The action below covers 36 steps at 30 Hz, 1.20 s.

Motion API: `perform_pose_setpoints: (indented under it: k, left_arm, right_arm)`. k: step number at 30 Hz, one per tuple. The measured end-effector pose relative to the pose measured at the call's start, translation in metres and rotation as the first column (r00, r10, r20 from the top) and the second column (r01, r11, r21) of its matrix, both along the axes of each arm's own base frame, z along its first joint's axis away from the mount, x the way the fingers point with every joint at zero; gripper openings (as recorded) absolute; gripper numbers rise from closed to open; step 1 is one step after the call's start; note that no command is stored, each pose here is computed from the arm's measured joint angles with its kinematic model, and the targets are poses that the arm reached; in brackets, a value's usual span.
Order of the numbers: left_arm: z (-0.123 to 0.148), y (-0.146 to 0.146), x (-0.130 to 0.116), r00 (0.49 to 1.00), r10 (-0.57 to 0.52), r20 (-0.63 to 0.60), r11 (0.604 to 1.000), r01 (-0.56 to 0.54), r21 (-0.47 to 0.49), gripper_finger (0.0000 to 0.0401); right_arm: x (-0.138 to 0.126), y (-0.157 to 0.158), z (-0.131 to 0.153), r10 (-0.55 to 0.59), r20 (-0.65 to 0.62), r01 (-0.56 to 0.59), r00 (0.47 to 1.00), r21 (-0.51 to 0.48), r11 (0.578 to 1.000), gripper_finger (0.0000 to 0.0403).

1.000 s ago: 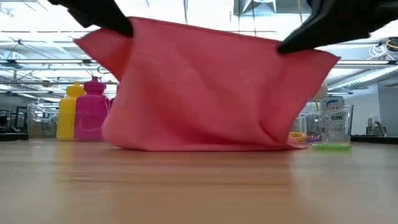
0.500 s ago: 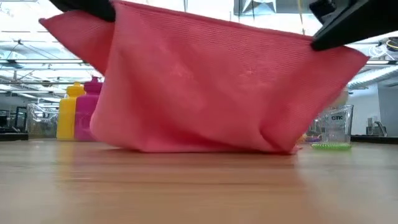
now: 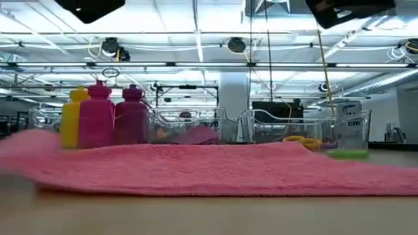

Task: Pick & Place Sports Items
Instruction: Adjust the pink microfiber towel

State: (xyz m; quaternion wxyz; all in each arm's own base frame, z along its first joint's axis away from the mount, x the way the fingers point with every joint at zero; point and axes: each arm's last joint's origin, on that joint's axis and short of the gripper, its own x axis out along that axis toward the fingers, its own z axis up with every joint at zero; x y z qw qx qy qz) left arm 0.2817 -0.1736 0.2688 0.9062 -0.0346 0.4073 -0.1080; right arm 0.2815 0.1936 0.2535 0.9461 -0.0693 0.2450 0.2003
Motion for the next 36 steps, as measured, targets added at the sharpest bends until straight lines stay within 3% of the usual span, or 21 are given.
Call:
perform_pose_setpoints:
  k: [6, 10, 14, 19, 24, 31, 36]
  left_arm:
    - [-0.005, 0.008, 0.011, 0.997, 0.027, 0.066, 0.998, -0.031, 0.06, 0.0251]
    - [-0.036, 0.022, 0.024, 1.0, 0.021, 0.01, 0.998, -0.022, 0.063, 0.0266]
    - [-0.066, 0.036, 0.037, 1.0, -0.001, -0.017, 0.998, 0.002, 0.056, 0.0269]
    - [-0.095, 0.062, 0.052, 0.998, 0.031, -0.059, 0.993, -0.024, 0.115, 0.0269]
    - [-0.108, 0.095, 0.063, 0.99, 0.117, -0.079, 0.976, -0.099, 0.194, 0.0269]
    - [-0.112, 0.135, 0.064, 0.961, 0.238, -0.138, 0.946, -0.197, 0.258, 0.0269]
    - [-0.115, 0.143, 0.06, 0.948, 0.251, -0.196, 0.943, -0.194, 0.269, 0.0256]
  right_arm:
    - [0.008, -0.014, -0.001, -0.068, 0.047, 0.072, 0.997, -0.098, 0.993, 0.0176]
    - [0.012, -0.033, -0.018, -0.089, 0.037, 0.094, 0.995, -0.162, 0.982, 0.0202]
    - [0.016, -0.057, -0.038, -0.162, 0.069, 0.17, 0.984, -0.133, 0.976, 0.0215]
    - [0.012, -0.08, -0.062, -0.222, 0.062, 0.228, 0.973, -0.129, 0.965, 0.022]
    - [0.005, -0.086, -0.077, -0.267, 0.021, 0.268, 0.964, -0.088, 0.959, 0.0213]
    - [0.004, -0.076, -0.086, -0.242, 0.02, 0.243, 0.97, -0.076, 0.967, 0.0195]
    - [0.015, -0.072, -0.101, -0.175, 0.05, 0.177, 0.983, -0.034, 0.984, 0.018]
